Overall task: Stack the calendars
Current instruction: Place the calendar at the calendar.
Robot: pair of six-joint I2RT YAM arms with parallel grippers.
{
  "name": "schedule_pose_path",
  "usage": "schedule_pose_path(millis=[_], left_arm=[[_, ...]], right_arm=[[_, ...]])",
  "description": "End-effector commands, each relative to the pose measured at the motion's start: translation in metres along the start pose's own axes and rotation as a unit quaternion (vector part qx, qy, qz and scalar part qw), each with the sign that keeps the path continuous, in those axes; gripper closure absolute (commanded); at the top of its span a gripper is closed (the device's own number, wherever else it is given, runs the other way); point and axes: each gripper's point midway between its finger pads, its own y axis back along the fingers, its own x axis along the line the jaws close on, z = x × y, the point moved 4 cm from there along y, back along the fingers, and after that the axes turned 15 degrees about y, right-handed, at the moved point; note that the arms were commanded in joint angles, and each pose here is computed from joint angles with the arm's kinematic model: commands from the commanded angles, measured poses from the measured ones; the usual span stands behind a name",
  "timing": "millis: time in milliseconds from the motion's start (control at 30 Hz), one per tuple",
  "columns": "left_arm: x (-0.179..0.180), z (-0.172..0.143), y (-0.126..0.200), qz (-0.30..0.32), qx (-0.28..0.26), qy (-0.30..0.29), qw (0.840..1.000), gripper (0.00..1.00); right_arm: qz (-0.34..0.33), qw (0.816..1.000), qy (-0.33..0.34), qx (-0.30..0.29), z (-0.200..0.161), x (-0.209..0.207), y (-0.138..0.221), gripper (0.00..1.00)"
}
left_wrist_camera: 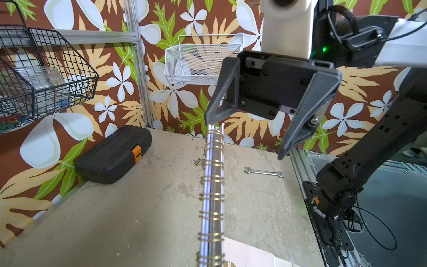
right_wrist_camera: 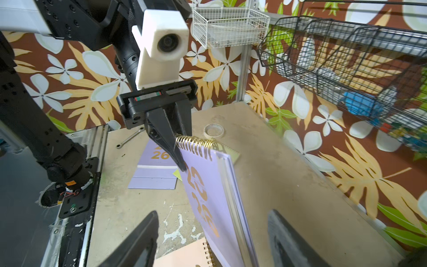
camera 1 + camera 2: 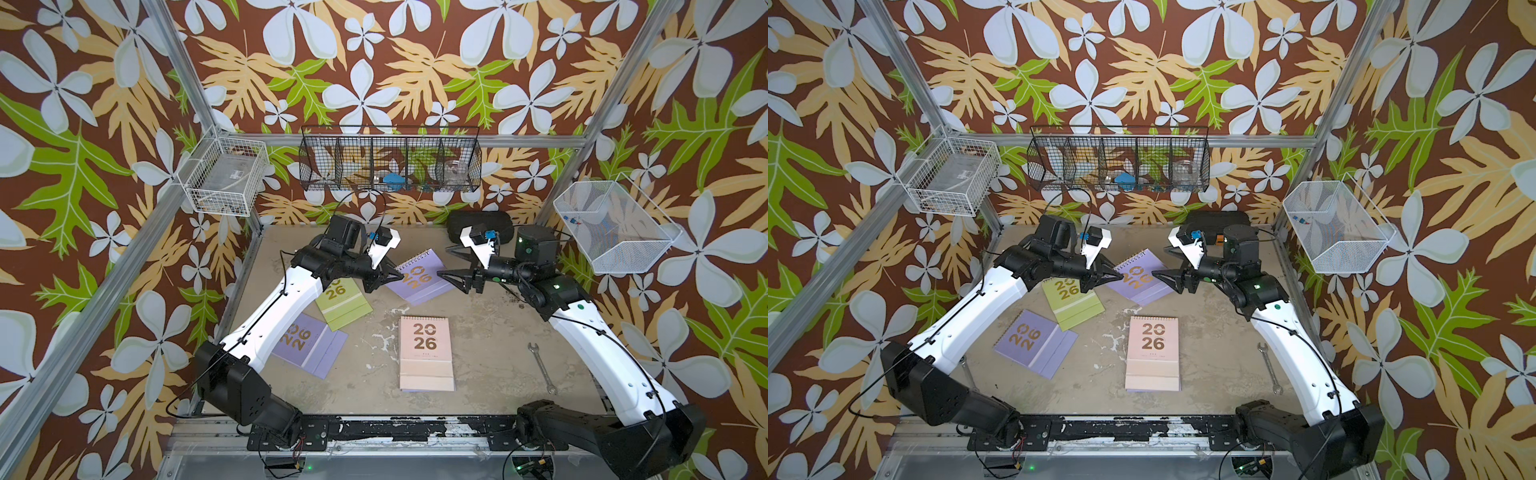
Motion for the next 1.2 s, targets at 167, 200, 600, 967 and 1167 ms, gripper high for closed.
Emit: schedule_pose_path(millis=[167, 200, 600, 967, 1167], left_arm=[[-0.017, -0.003, 0.009, -0.027, -0.009, -0.033, 0.999, 1.0], [-0.018, -0.004, 0.01, -0.027, -0.009, -0.035, 0.999, 1.0], [-0.023, -0.005, 0.014, -0.03, -0.016, -0.041, 0.999, 0.99], [-0.019, -0.003, 0.021, 0.013, -0.058, -0.029, 0.998, 0.36], [-0.007, -0.002, 0.038, 0.051, -0.138, 0.045, 0.988, 0.34]], right_arm=[[0.048, 0.999, 0.001, -0.014, 0.006, 0.009, -0.01, 0.35], [0.055, 0.998, 0.0, -0.016, 0.007, 0.01, -0.012, 0.38], [0.101, 0.994, -0.024, -0.014, 0.003, 0.026, -0.03, 0.86], [0.049, 0.997, -0.066, -0.01, -0.012, 0.033, -0.02, 1.0], [-0.013, 0.981, -0.193, -0.012, -0.034, 0.028, -0.008, 1.0]])
